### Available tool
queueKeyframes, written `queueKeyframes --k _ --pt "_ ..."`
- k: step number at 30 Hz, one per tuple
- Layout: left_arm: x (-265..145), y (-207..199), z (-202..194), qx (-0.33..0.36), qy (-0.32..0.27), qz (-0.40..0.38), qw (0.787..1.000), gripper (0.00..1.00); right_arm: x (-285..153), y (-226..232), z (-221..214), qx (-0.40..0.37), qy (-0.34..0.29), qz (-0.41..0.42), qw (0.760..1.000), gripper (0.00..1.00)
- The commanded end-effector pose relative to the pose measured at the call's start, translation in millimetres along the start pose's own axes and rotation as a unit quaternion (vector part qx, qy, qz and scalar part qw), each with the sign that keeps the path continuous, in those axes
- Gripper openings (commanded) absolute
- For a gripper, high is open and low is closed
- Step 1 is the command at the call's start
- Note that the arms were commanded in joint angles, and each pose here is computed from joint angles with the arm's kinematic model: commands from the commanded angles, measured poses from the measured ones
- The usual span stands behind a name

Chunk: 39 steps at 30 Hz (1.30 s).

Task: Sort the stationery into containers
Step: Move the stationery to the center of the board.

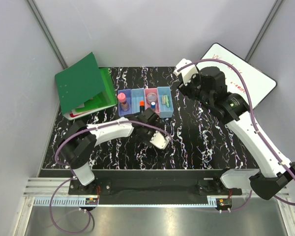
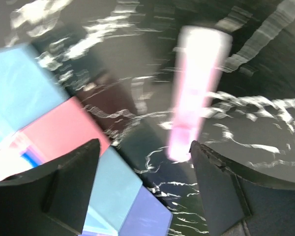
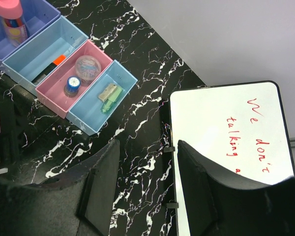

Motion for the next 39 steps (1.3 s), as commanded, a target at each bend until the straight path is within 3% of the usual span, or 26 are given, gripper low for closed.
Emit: queueKeyframes --k 1,5,6,8,9,11,12,15,21,29,32,39 --pt "-48 47 18 -0.186 -0.018 0.086 0.979 0.77 -10 -9 7 0.002 -0.024 -0.021 0.999 0.59" --pt "-73 49 37 -0.348 -0.053 0.07 0.933 0.77 -8 -9 8 0.003 -0.025 -0.02 0.999 0.58" --pt "-77 45 42 -0.421 -0.053 0.061 0.904 0.76 -7 -9 8 0.004 -0.024 -0.02 1.0 0.59" --pt "-79 47 49 -0.484 -0.057 0.044 0.872 0.74 -7 -9 8 0.004 -0.024 -0.02 1.0 0.59" --pt "-78 39 59 -0.537 -0.067 0.005 0.841 0.72 -7 -9 9 0.004 -0.025 -0.02 0.999 0.59" --pt "-70 36 68 -0.585 -0.072 -0.034 0.807 0.64 -6 -8 9 0.004 -0.024 -0.019 1.0 0.59" --pt "-69 32 77 -0.626 -0.081 -0.071 0.772 0.63 -5 -8 8 0.003 -0.023 -0.018 1.0 0.59" --pt "-56 31 90 -0.699 -0.071 -0.124 0.701 0.64 -5 -9 8 0.002 -0.022 -0.019 1.0 0.59" --pt "-35 23 95 -0.75 -0.039 -0.143 0.644 0.58 -3 -5 1 -0.006 -0.012 -0.016 1.0 0.58" --pt "-25 7 74 -0.763 -0.008 -0.122 0.635 0.66 2 -2 -3 -0.006 -0.007 -0.009 1.0 0.58" --pt "-6 8 61 -0.742 0.009 -0.108 0.662 0.64 4 -2 0 -0.002 -0.011 -0.007 1.0 0.58" --pt "8 24 62 -0.729 -0.023 -0.119 0.673 0.62 2 -4 0 -0.003 -0.01 -0.013 1.0 0.59"
Point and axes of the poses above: each gripper's point midway between its finger pads, its own x axis out along the fingers, its own y axis along the line the jaws close on, z = x × y, the point moved 6 cm from there along -x, back along the fingers, and after that the axes turned 2 degrees about x, right-handed, at the moved point
